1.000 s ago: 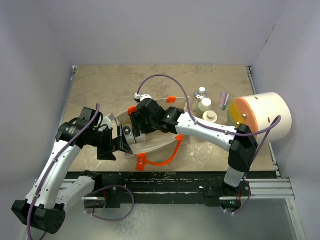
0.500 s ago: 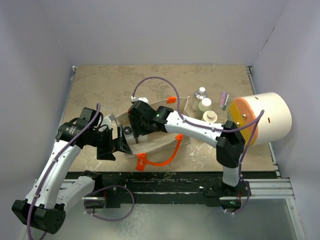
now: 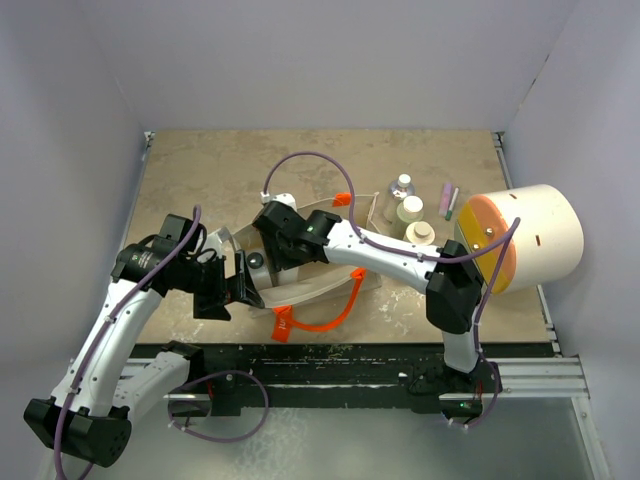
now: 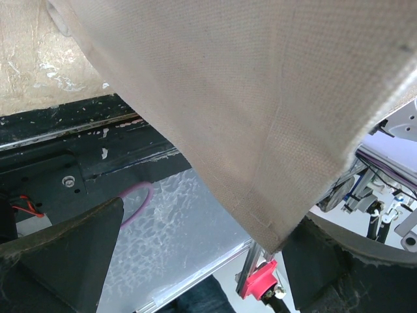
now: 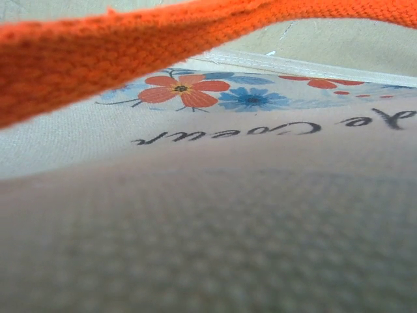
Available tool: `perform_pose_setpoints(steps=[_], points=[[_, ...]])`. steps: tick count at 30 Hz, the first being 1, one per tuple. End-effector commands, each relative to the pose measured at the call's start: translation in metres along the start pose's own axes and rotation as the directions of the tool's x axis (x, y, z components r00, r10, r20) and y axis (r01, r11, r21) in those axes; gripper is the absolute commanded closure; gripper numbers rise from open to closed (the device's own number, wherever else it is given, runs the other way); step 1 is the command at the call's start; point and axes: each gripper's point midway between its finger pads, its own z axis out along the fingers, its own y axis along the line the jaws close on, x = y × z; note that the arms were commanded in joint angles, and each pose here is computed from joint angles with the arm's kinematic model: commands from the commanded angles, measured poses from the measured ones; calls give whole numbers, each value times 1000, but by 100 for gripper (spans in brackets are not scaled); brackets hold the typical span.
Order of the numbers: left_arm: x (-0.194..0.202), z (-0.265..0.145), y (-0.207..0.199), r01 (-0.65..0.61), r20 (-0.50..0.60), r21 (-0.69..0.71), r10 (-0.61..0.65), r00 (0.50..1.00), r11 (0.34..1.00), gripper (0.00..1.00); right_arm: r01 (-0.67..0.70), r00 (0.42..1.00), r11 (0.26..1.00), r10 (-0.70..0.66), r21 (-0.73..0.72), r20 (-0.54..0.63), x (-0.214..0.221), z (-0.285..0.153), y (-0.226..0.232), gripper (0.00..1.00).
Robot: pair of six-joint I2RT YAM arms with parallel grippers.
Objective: Take the personal care products out of the canvas bag
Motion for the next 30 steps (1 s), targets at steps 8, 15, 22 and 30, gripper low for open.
perform_pose_setpoints(steps=[8,15,22,30], points=[[-8,-6,-2,-42,45,-12,43,998,999,0,-17,981,983,52,-185,187,-55,-74,22,100],[-9,-5,-3,-38,47,-8,38,998,999,0,-105,939,955,188,-279,289,-83,-114,6,100],[-10,-6,-3,-41,55,-6,41,998,999,0,-205,878,918,326,-340,351,-103,-143,-27,100],[-11,-4,-4,-43,53,-4,43,998,999,0,-237,745,890,423,-389,516,-126,-207,-75,100]])
